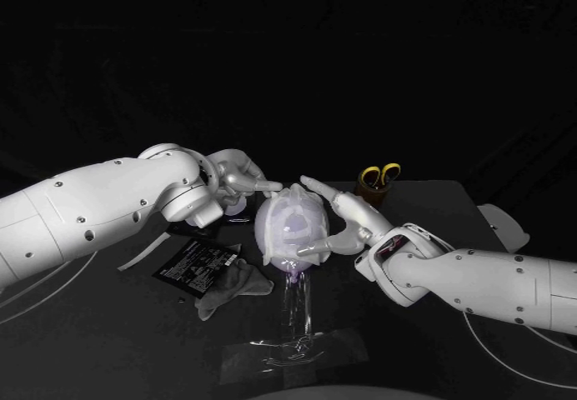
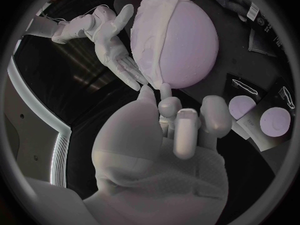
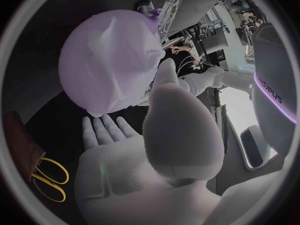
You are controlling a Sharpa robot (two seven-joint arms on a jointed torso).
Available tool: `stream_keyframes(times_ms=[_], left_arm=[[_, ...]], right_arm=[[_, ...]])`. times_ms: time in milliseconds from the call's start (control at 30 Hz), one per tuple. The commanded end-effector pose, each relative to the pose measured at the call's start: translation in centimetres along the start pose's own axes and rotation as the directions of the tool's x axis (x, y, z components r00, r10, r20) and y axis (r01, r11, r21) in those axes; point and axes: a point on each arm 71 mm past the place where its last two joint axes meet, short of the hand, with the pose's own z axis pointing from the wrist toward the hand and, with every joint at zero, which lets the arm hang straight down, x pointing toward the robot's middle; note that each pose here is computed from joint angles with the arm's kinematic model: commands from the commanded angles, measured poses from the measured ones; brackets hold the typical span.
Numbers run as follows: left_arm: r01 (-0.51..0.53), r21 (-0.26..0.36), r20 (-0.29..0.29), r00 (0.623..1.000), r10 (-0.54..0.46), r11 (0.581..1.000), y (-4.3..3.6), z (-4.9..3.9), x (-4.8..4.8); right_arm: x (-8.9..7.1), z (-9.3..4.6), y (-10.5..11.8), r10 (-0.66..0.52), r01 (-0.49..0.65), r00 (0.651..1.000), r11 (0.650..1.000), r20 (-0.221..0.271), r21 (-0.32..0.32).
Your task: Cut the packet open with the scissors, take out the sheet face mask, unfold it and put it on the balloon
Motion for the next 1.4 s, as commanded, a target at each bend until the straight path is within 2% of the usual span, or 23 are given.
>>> stream_keyframes(times_ms=[33,733,1400], left_arm=[[-0.015,-0.006,-0.018,1.0,0.015,1.0,-0.19,0.04,0.16],[-0.021,-0.004,-0.036,0.999,0.021,1.0,-0.51,0.27,0.58],[0.008,0.0,-0.012,1.0,-0.008,1.0,-0.59,0.34,0.48]], right_arm=[[0.39,0.06,-0.03,-0.005,0.006,0.999,1.0,-0.042,0.011],[1.22,0.07,-0.35,-0.017,0.022,0.994,0.999,-0.105,0.039],[1.37,-0.03,-0.47,-0.02,0.026,0.992,0.998,-0.123,0.051]])
